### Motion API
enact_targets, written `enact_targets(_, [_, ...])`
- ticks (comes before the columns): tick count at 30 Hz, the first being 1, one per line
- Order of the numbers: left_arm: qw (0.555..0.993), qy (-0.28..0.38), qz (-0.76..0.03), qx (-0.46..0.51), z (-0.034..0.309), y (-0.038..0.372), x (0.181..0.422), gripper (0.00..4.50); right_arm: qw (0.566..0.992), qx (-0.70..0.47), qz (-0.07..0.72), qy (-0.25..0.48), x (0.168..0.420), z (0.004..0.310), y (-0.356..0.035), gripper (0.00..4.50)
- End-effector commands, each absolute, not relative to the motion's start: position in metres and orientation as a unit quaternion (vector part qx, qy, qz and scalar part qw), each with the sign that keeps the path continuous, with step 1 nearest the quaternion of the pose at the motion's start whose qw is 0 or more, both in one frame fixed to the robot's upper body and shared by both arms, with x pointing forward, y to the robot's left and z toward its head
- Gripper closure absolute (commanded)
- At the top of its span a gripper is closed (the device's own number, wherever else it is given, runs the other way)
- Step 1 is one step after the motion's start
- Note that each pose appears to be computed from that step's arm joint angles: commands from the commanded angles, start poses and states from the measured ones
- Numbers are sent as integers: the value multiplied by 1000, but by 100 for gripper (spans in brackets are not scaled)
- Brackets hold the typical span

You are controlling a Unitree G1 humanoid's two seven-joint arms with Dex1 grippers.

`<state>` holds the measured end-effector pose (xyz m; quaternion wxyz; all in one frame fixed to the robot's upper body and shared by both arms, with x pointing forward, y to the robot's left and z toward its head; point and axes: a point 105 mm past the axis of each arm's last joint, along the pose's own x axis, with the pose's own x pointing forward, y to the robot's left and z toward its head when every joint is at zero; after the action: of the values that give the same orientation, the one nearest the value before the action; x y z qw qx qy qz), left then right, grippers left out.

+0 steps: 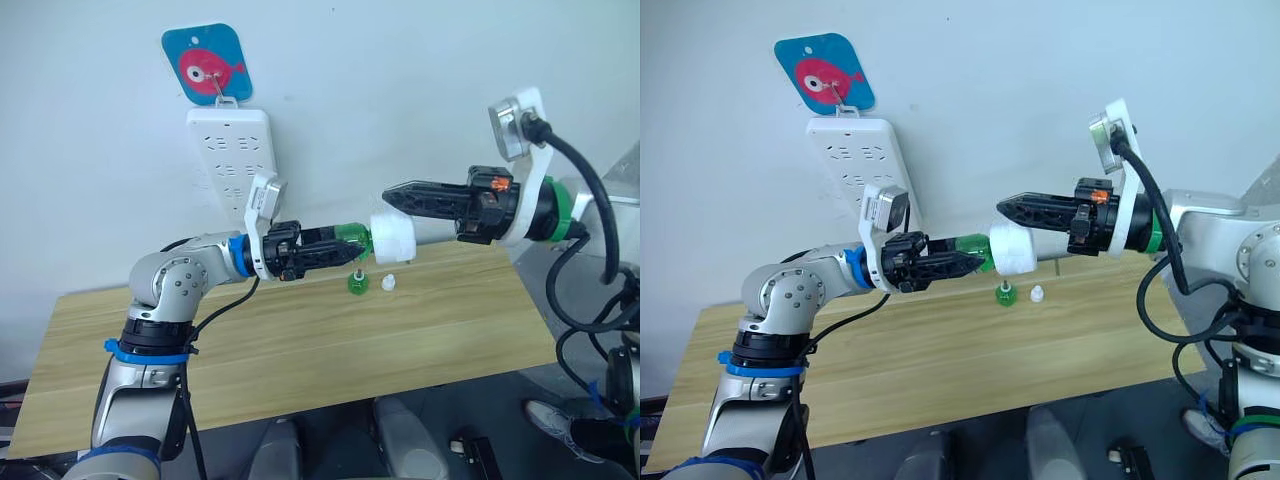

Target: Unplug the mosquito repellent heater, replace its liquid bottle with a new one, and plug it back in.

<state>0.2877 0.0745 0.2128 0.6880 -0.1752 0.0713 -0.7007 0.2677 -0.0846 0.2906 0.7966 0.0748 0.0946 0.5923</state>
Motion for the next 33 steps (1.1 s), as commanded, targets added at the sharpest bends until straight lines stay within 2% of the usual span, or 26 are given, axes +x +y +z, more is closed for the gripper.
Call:
enact_targets(1, [671,52,-723,-157,222,74,278,222,786,55,608,97,265,296,-87,450])
enact_targets(11, [646,65,-738,-185,231,76,270,222,790,69,595,128,289,272,-92,450])
enact_targets(21, [657,54,-717,-226,241,79,279,222,748,82,634,179,262,251,-87,450])
enact_targets(33, [664,41,-702,-255,250,80,287,222,759,115,614,183,259,245,-87,450])
